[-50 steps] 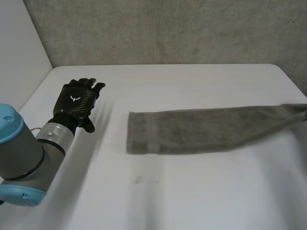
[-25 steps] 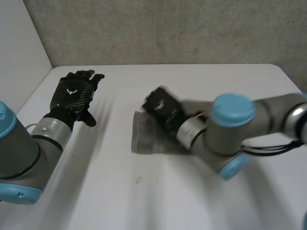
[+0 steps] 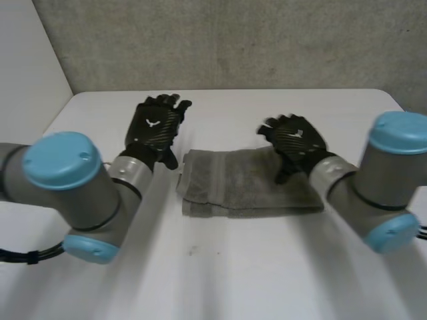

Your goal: Fold the towel.

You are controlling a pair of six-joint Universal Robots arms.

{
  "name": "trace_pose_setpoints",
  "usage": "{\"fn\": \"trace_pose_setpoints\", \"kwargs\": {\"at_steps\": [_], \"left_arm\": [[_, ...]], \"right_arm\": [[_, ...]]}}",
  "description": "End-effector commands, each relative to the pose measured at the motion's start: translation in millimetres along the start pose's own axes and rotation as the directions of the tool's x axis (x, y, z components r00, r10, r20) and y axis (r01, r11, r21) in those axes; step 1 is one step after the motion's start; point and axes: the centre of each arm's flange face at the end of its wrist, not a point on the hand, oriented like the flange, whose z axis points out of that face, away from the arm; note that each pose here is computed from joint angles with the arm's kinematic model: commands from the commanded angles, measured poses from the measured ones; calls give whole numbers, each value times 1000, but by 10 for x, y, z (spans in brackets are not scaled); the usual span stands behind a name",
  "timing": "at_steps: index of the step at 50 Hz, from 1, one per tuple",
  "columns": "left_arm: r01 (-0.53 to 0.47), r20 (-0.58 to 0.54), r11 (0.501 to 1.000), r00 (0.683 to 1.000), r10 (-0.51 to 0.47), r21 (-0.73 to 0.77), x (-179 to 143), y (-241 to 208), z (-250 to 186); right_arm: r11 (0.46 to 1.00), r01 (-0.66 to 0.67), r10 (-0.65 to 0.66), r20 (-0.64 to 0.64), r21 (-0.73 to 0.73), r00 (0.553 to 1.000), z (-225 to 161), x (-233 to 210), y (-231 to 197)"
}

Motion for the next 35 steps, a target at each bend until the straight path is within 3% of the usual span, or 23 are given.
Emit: {"fn": "trace_pose_setpoints", "kwargs": {"at_steps": [1,4,13,26,31,35], "left_arm": [[-11,13,999,1000,11,-52,155,273,126],[-34,-5,994,999,33,-108,224,523,135],[-67,-62,986,996,58,-153,435,668,-5],[-64,-65,991,996,57,-119,477,359,-219],[-52,-11,996,999,51,-68,309,76,-270],[-52,47,997,997,55,-61,132,-6,-287]], "right_arm": [[984,-119,120,-1,-135,993,-171,256,378],[978,-94,91,-23,-186,996,-219,384,561],[974,-13,6,-29,-228,1000,-225,460,709],[979,151,-167,-113,-139,979,-33,642,336],[936,349,-348,-15,48,937,115,-37,-235],[904,408,-416,44,131,908,120,-405,-365]]}}
